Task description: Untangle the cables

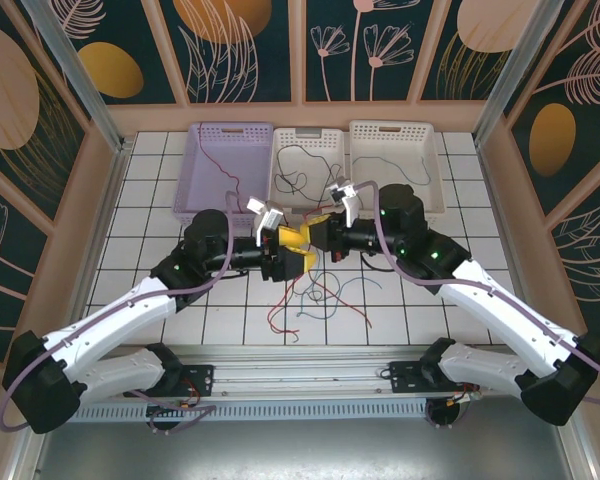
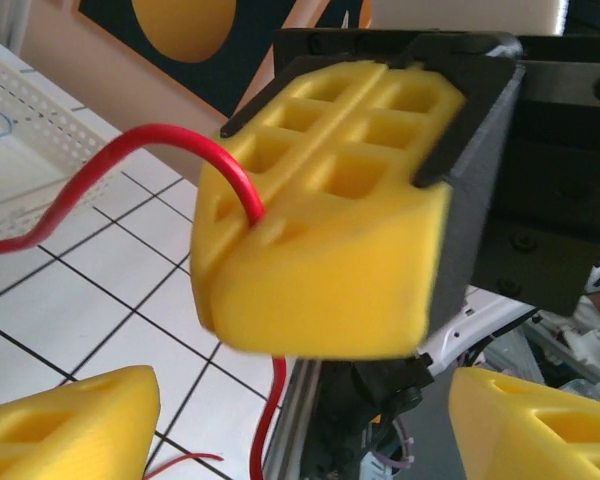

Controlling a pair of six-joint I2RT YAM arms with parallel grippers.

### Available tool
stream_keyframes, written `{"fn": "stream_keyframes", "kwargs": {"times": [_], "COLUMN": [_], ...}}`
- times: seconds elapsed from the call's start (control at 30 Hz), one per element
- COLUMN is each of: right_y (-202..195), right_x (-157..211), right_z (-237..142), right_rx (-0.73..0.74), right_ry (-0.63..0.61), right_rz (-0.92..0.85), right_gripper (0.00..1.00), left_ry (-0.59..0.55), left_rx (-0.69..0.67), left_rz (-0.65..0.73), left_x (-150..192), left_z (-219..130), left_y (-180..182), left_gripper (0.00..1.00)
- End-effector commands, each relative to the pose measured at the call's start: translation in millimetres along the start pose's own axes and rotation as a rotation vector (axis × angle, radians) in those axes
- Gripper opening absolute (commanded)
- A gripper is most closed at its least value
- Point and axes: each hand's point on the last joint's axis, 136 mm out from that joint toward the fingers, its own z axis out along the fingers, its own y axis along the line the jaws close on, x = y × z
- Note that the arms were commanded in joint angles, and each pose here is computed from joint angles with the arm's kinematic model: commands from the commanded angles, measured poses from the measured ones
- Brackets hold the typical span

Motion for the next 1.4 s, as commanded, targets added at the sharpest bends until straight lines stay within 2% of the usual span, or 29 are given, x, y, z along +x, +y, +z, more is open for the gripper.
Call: {"fn": "stream_keyframes", "kwargs": {"times": [0.0, 0.2, 0.33, 0.47, 0.57, 0.6, 0.77, 0.83, 0.93, 1.0, 1.2, 1.37], "right_y": [14, 20, 20, 18, 14, 13, 1, -5, -16, -24, -46, -38], "right_x": [-13, -18, -19, -19, -21, -22, -22, -20, -17, -9, 39, 73], "right_z": [-1, -3, -2, 0, 0, 1, -3, -8, -22, -32, -39, -31], "right_rx": [-0.055, -0.066, -0.066, -0.053, -0.026, -0.019, 0.056, 0.095, 0.159, 0.195, 0.210, 0.059], "right_ry": [-0.039, -0.050, -0.050, -0.052, -0.056, -0.059, -0.079, -0.100, -0.151, -0.173, -0.152, -0.178], "right_rz": [-0.011, -0.010, -0.004, 0.002, 0.008, 0.011, 0.018, 0.013, 0.020, 0.027, 0.036, 0.038], "right_gripper": [0.00, 0.00, 0.00, 0.00, 0.00, 0.00, 0.00, 0.08, 0.38, 0.48, 0.63, 0.71], "left_ry": [0.010, 0.050, 0.055, 0.057, 0.056, 0.055, 0.014, -0.012, -0.052, -0.088, -0.171, -0.221], "left_rx": [0.050, 0.009, 0.012, 0.017, 0.015, 0.013, -0.022, -0.049, -0.092, -0.099, -0.070, -0.020], "left_rz": [0.010, 0.002, 0.001, -0.002, 0.002, 0.006, 0.014, 0.014, 0.004, -0.006, -0.024, -0.050], "left_x": [4, 16, 18, 18, 18, 17, 11, 7, 1, -5, -23, -34], "left_z": [3, 4, 4, 5, 4, 4, -1, -4, -7, -9, -15, -19], "left_y": [-6, 5, 6, 5, 4, 5, 6, 9, 14, 14, 4, -9], "left_gripper": [0.69, 0.63, 0.48, 0.28, 0.09, 0.00, 0.00, 0.00, 0.00, 0.00, 0.00, 0.00]}}
